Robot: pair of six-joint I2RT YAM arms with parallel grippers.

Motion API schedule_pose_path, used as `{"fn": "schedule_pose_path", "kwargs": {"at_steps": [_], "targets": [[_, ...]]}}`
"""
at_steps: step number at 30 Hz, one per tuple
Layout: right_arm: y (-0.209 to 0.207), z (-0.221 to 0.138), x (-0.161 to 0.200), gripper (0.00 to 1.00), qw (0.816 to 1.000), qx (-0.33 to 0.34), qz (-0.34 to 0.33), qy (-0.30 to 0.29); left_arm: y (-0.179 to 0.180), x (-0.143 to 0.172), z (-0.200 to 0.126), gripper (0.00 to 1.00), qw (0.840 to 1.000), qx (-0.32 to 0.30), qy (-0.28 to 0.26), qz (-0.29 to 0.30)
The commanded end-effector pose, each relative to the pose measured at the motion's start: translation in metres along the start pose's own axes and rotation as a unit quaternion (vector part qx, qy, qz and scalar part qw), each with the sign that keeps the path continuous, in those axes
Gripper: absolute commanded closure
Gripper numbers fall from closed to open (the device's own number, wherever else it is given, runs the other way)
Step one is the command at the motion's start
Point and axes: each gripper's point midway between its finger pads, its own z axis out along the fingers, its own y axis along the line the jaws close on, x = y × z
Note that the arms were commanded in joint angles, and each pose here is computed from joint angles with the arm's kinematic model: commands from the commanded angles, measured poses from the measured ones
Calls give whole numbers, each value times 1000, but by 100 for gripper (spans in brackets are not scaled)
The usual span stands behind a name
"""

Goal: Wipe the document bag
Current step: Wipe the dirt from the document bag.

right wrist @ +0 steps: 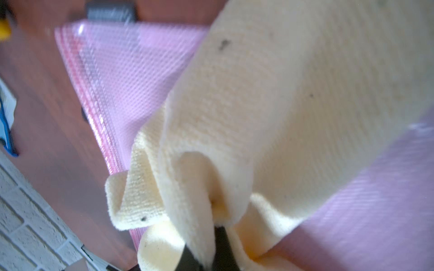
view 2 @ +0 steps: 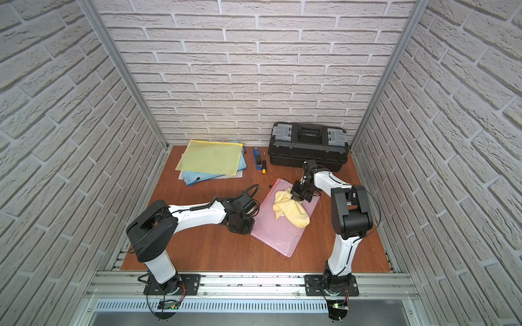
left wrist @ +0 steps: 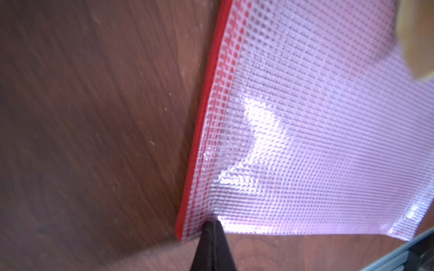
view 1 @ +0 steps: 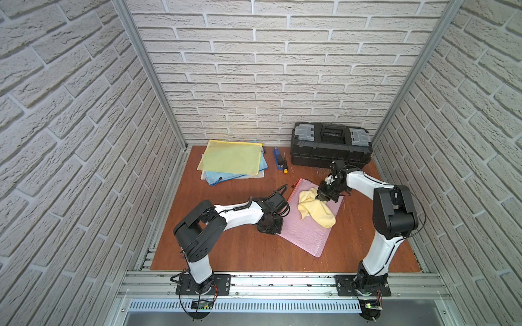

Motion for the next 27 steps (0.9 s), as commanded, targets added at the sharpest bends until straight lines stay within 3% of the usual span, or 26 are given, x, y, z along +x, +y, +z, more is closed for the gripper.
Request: {"fn": "schedule_pose_path", "kwargs": {"at_steps": [1, 5, 7, 12, 16, 19, 23, 27], "targets": [[-23, -27, -12, 98, 999, 29, -13, -7, 19, 9, 3, 100, 999, -37, 6, -5], [-15, -28, 15, 98, 1000, -10, -14, 13, 16, 7, 4, 100, 999, -34, 7, -1], [-7, -19, 48, 98, 999, -32, -18, 37, 16, 6, 5, 100, 999, -35, 8, 0], [5, 6, 159, 98, 991, -10, -79, 108, 15, 6, 7, 100, 999, -35, 12, -5], [3, 19, 224, 98, 988, -31, -64, 140, 16, 9, 5, 100, 999, -35, 13, -5], [-6, 15, 225, 98, 992, -44, -39, 114, 19, 10, 2, 100, 999, -42, 14, -3], [-8, 6, 186, 98, 997, -26, -47, 59, 18, 10, 2, 100, 999, -40, 16, 0], [-23, 13, 135, 98, 996, -21, -6, 90, 16, 7, 0, 100, 999, -41, 12, 5]]}}
